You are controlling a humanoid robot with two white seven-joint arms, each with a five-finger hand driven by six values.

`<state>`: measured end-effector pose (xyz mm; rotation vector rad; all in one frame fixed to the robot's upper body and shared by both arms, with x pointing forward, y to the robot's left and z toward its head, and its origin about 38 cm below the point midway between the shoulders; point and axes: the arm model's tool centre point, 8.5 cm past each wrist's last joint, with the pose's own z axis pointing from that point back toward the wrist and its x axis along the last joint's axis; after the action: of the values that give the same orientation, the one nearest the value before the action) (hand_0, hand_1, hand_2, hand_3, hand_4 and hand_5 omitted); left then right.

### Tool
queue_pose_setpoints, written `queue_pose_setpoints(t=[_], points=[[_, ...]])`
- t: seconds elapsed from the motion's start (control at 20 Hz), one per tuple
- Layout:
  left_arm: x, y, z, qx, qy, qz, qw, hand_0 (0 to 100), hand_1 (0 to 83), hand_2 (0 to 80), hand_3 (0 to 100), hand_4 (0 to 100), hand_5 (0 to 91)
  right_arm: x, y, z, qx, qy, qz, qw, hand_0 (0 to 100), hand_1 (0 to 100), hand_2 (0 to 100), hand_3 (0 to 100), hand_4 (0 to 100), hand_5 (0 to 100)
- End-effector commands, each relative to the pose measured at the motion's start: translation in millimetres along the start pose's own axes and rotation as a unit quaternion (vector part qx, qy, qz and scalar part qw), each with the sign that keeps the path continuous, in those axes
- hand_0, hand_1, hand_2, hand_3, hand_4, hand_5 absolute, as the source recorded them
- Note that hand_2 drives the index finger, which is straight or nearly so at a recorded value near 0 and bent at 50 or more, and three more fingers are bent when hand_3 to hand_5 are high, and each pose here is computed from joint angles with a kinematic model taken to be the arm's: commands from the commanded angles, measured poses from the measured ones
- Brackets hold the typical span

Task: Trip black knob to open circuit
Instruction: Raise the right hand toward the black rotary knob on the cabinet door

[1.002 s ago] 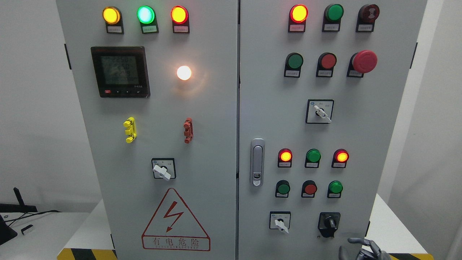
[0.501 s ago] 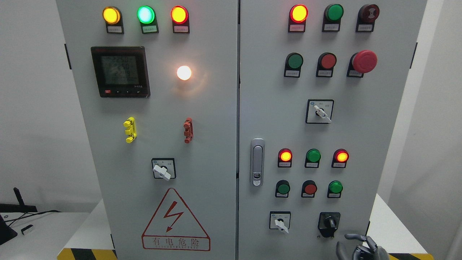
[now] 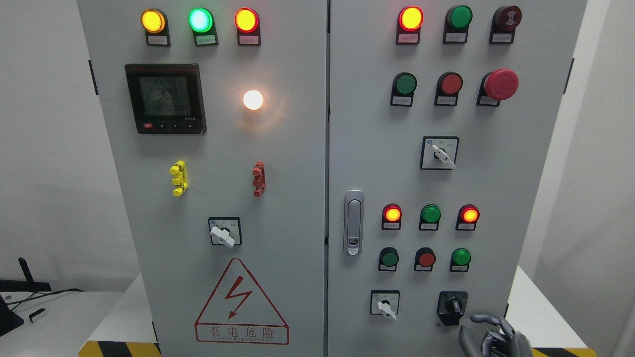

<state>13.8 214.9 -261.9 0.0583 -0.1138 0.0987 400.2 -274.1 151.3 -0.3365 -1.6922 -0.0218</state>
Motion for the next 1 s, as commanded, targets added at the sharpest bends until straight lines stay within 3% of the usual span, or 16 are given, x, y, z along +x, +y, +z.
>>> queue_pose_setpoints(t=[0.0,0.95], points=[[0.1,0.7,0.0,0.001,0.0,0.002,1.0,12,38.9,0.0,0,0,0.0,-0.8,6.7,-0.6,0.007,0.002,-0.003,1.0,42,76,46,100,100,100],[0.0,-0.3,0.0,0.0,0.0,0.002,1.0,12,38.9,0.0,0,0,0.0,4.3,13.0,-0.7,0.012,-0.005,-0.008,1.0,42,76,47,100,100,100]])
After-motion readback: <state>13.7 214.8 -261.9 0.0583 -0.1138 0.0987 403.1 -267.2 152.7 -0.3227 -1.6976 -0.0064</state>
